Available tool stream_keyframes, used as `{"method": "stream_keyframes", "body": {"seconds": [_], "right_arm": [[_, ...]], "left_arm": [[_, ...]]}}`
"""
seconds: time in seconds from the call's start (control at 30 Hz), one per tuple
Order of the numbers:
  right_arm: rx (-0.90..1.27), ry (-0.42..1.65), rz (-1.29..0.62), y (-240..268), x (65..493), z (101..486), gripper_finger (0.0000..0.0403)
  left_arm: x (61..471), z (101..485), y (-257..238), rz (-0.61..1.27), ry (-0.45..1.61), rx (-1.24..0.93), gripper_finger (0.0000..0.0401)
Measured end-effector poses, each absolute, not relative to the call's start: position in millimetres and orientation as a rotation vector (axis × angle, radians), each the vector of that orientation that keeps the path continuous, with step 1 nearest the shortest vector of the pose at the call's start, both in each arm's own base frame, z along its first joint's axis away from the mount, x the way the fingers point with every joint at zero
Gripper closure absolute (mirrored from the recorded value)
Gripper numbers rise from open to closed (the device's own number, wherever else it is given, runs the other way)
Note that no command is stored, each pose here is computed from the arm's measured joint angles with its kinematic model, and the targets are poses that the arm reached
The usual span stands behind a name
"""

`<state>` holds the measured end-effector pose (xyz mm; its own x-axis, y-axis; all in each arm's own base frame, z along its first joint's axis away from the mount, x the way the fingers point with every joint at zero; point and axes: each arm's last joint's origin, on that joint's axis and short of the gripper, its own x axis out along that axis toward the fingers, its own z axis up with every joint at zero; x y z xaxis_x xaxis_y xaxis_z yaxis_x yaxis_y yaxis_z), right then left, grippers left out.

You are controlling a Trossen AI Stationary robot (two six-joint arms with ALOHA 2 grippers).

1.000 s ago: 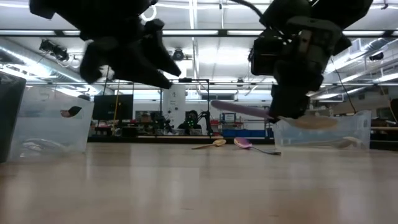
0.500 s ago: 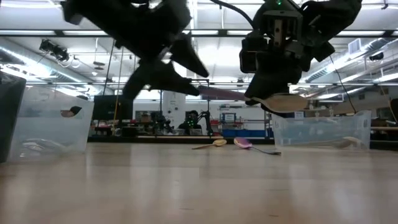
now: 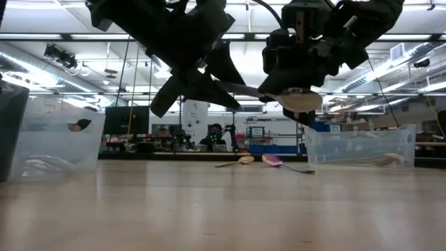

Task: Sort silverware by color (type)
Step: Put the purple spoon into the bottom transparent bin

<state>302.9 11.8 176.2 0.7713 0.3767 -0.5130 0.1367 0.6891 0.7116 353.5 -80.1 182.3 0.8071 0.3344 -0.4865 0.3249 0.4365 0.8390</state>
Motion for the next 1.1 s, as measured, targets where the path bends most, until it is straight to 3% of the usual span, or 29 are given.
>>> {"method": "stream_keyframes", "body": {"seconds": [0.4,0.57,0.9,1.1], "right_arm": [[0.844,0.667,0.150,11.8,304.6,178.9,0.0352],[0.806,0.652,0.116,12.7,304.7,178.2,0.0339],[0.797,0.634,0.101,10.4,305.3,179.3,0.0238],[0.790,0.638,0.118,-1.4,304.7,178.9,0.0206]], "left_arm": [[355.5,179.6,-76.5,-0.006,0.677,1.167,0.0372],[355.6,179.2,-75.5,-0.031,0.671,1.140,0.0372],[352.2,173.8,-76.6,-0.060,0.703,0.999,0.0372],[343.6,172.0,-77.2,-0.053,0.776,0.833,0.0372]]}}
